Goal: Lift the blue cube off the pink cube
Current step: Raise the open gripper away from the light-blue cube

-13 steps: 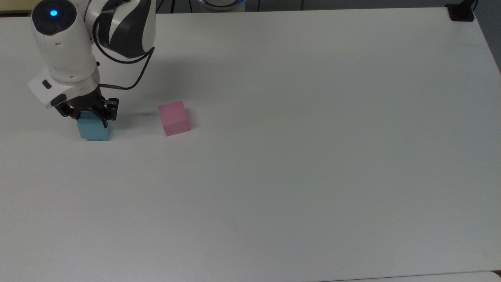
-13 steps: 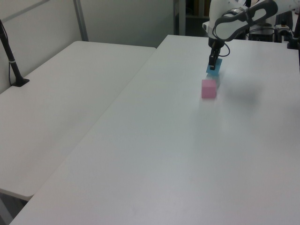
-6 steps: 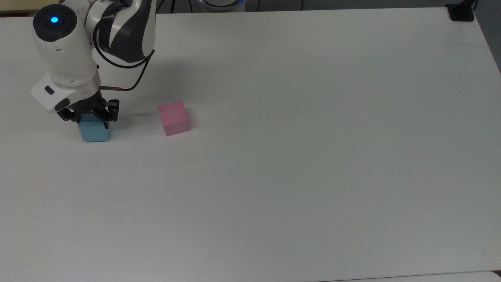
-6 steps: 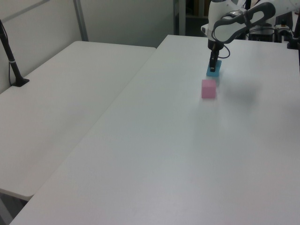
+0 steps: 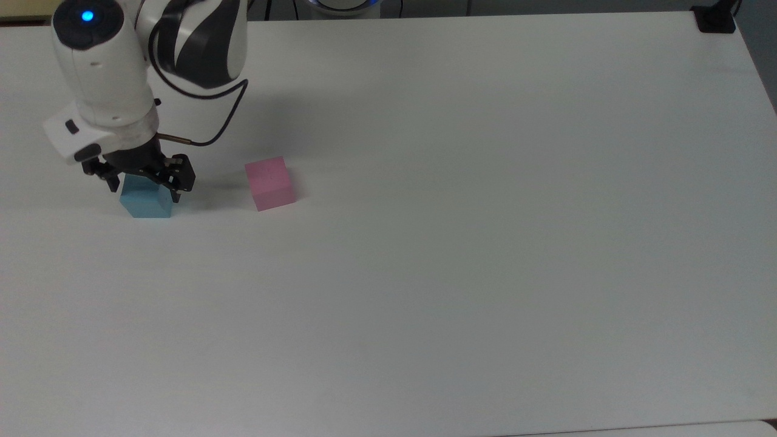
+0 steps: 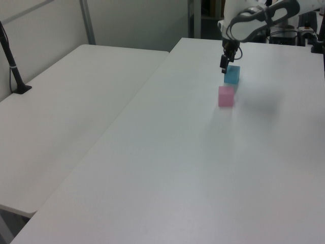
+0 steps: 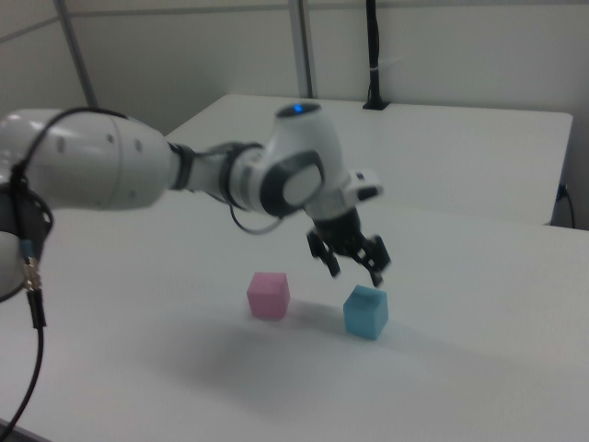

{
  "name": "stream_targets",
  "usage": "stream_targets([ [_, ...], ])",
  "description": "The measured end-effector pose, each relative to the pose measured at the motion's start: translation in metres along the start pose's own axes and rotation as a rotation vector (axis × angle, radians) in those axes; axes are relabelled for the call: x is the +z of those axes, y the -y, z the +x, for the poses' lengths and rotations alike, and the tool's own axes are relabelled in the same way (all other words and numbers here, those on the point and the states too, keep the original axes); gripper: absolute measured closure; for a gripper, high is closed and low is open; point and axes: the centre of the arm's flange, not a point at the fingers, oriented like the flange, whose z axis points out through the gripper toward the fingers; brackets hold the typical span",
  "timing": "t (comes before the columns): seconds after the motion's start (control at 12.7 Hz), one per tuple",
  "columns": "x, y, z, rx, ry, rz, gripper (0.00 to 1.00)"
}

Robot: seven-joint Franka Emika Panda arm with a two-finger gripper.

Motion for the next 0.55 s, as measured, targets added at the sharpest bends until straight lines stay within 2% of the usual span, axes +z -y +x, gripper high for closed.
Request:
stream_targets([
  [0.08, -0.033, 0.021, 0.002, 0.069, 0.005, 0.007, 0.0],
  [0.24, -0.094, 0.069, -0.008, 0.093, 0.065, 0.023, 0.0],
  [0.55, -0.205, 0.129, -0.051, 0.02, 0.124, 0.043, 0.0],
])
